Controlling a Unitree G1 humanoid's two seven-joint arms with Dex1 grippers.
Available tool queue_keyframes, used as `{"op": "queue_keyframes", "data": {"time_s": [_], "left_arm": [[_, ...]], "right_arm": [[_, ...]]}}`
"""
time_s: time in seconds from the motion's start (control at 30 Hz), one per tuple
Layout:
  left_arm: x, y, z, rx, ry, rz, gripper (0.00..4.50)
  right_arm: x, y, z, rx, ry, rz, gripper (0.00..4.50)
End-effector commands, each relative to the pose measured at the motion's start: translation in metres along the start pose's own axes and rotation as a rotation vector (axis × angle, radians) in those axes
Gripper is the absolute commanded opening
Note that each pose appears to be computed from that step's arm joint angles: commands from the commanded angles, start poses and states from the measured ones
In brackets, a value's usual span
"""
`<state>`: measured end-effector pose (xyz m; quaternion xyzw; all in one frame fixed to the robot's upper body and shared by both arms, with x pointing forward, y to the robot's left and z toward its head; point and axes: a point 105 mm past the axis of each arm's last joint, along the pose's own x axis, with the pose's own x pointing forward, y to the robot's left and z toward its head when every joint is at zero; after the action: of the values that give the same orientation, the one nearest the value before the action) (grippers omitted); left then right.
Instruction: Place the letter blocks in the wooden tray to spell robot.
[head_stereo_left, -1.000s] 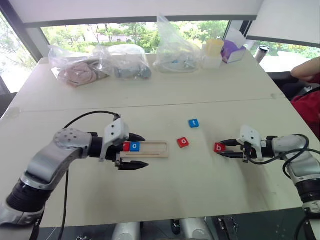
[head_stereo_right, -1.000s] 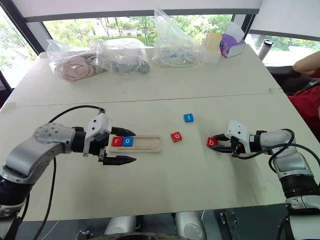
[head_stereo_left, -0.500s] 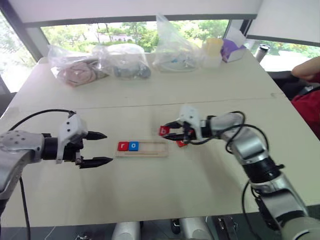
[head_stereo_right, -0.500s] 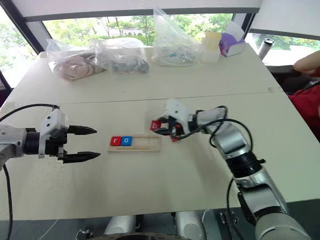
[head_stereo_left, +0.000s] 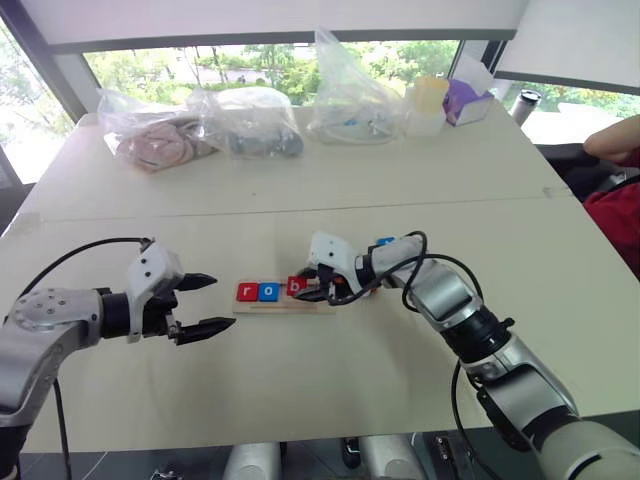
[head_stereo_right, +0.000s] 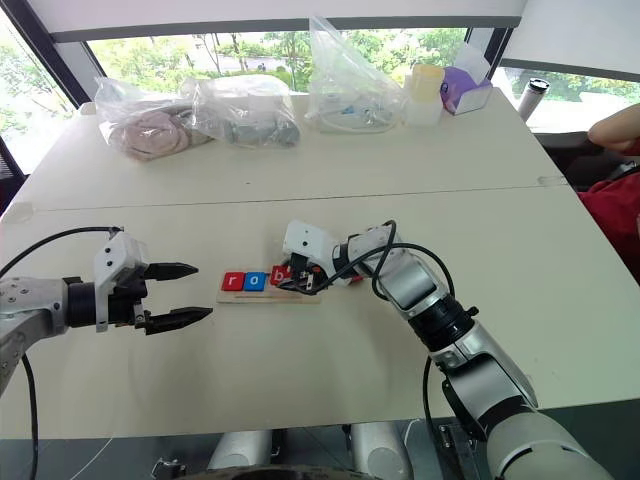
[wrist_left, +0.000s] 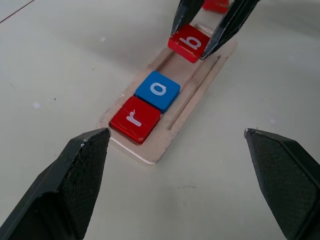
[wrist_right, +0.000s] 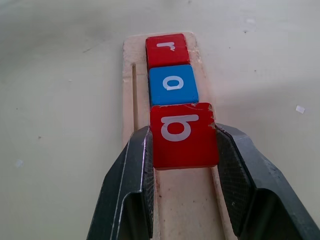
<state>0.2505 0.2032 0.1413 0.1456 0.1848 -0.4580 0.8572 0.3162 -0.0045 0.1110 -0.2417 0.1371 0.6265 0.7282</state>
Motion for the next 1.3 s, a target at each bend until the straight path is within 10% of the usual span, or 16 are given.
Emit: {"op": "queue_keyframes", "data": {"time_s": [0.03, 0.63, 0.87, 1.3], "left_arm": [[-0.002, -0.001, 0.010, 0.032, -0.031, 0.017, 4.50], [0.006, -0.003, 0.012, 0.044, -0.028, -0.001, 4.50], [0.008, -0.002, 0.012, 0.046, -0.030, 0.004, 4.50], [0.027, -0.029, 0.044, 0.067, -0.139, -0.137, 4.50]], "right_arm": [[0.005, 0.002, 0.011, -0.041, -0.026, 0.003, 1.15], [0.022, 0.002, 0.007, -0.040, -0.018, 0.017, 1.15], [0.020, -0.011, 0.015, -0.046, -0.049, -0.054, 4.44], [-0.078, -0.035, 0.023, 0.212, -0.174, -0.452, 4.44]]}}
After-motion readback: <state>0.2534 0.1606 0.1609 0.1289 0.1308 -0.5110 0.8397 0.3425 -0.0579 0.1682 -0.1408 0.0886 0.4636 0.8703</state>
